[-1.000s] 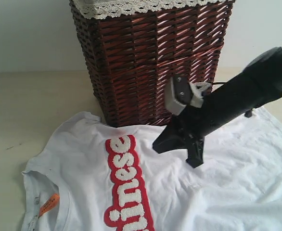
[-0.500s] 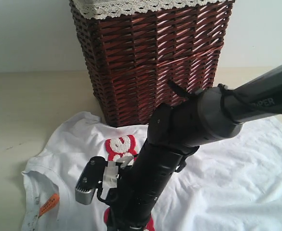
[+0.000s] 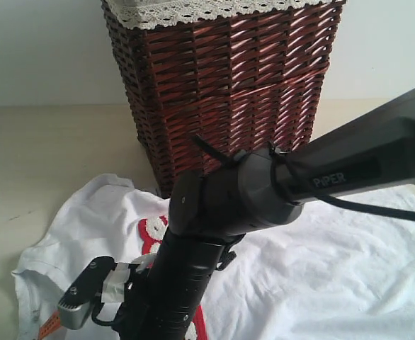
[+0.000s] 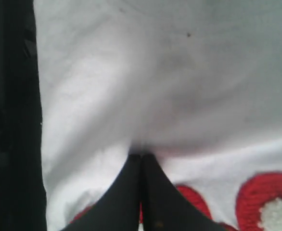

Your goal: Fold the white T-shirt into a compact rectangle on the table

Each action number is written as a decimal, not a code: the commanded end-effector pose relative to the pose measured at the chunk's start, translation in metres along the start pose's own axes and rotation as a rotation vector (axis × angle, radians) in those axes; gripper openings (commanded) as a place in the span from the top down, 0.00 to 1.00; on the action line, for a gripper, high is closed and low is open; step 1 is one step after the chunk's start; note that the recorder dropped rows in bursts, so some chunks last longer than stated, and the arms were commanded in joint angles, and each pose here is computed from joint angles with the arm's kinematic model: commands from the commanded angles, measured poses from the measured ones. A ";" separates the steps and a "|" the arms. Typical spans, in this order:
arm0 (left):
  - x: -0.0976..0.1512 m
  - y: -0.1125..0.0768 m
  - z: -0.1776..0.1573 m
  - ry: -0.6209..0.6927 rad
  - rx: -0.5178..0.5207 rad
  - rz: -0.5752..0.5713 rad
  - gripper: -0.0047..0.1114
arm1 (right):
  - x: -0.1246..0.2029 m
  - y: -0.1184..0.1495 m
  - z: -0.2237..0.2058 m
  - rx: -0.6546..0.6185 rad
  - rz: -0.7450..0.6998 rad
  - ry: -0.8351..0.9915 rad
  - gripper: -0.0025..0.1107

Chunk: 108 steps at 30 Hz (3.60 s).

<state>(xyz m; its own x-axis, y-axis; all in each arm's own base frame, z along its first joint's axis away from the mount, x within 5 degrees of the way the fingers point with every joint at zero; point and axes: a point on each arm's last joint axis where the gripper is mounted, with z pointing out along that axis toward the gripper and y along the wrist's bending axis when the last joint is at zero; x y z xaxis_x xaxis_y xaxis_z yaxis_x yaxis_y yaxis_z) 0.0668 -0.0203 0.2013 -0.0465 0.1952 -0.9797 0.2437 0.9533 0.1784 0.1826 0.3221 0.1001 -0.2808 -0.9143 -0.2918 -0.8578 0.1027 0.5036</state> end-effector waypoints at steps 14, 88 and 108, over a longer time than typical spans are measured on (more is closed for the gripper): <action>-0.001 0.000 -0.001 -0.008 -0.006 -0.005 0.95 | -0.026 -0.040 -0.025 0.384 0.065 -0.035 0.98; -0.001 0.000 -0.001 -0.008 -0.006 -0.007 0.95 | 0.297 0.124 -0.147 1.570 0.446 -1.128 0.98; -0.001 0.000 -0.001 -0.008 -0.006 -0.007 0.95 | 0.307 0.121 -0.144 1.357 0.851 -1.412 0.98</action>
<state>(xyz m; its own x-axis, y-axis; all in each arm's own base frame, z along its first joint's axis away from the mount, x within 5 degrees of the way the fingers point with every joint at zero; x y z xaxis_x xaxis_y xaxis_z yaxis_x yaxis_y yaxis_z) 0.0669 -0.0202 0.2013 -0.0466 0.1965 -0.9794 0.2416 0.9536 0.1798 0.0559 0.0023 0.1927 -0.1498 0.1592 -0.9758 0.0274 0.9872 0.1569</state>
